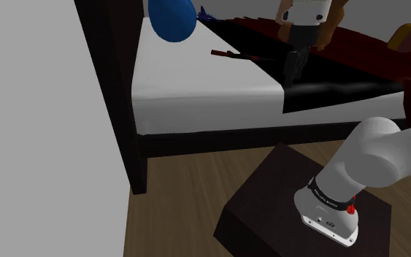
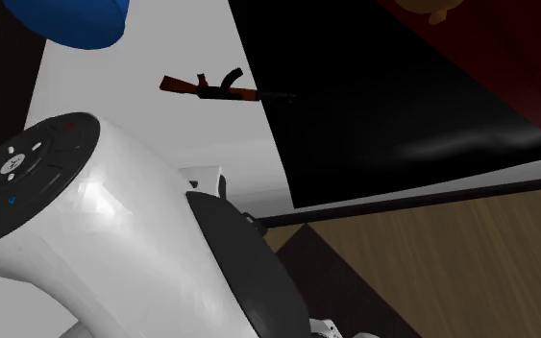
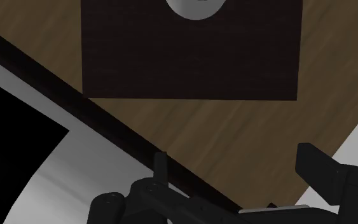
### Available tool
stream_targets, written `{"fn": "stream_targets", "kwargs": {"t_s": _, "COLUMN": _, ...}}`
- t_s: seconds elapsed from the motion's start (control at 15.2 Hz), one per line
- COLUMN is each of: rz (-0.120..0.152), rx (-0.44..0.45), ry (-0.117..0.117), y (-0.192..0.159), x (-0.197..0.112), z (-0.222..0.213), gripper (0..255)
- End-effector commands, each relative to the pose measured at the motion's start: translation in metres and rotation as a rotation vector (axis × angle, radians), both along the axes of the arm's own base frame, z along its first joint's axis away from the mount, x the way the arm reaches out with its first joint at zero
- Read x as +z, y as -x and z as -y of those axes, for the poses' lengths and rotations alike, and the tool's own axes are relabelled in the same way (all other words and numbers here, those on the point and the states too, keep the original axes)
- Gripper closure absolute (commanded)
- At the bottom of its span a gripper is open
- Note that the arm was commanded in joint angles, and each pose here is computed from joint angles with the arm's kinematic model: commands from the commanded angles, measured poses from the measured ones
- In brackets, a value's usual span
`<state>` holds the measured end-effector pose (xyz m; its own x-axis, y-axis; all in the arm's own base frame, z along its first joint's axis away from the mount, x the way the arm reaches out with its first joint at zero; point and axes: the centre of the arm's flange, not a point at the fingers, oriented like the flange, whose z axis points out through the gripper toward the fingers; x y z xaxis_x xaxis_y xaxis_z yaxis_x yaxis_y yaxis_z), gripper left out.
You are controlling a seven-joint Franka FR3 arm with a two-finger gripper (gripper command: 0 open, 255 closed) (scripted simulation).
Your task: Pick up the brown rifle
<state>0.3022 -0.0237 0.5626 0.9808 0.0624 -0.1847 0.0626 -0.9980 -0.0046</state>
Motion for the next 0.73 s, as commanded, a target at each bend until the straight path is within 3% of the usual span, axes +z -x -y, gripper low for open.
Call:
{"fn": "stream_targets", "kwargs": {"t_s": 0.0, "rz": 0.0, "rx": 0.0, "ry": 0.0, "y": 0.0, "x": 0.0, "z": 0.0, "gripper": 0}}
{"fn": "stream_targets", "kwargs": {"t_s": 0.66, "rz": 0.048, "rx": 0.05, "ry": -0.026, "y": -0.103, "x": -0.01, "z": 0.075, "gripper": 0}}
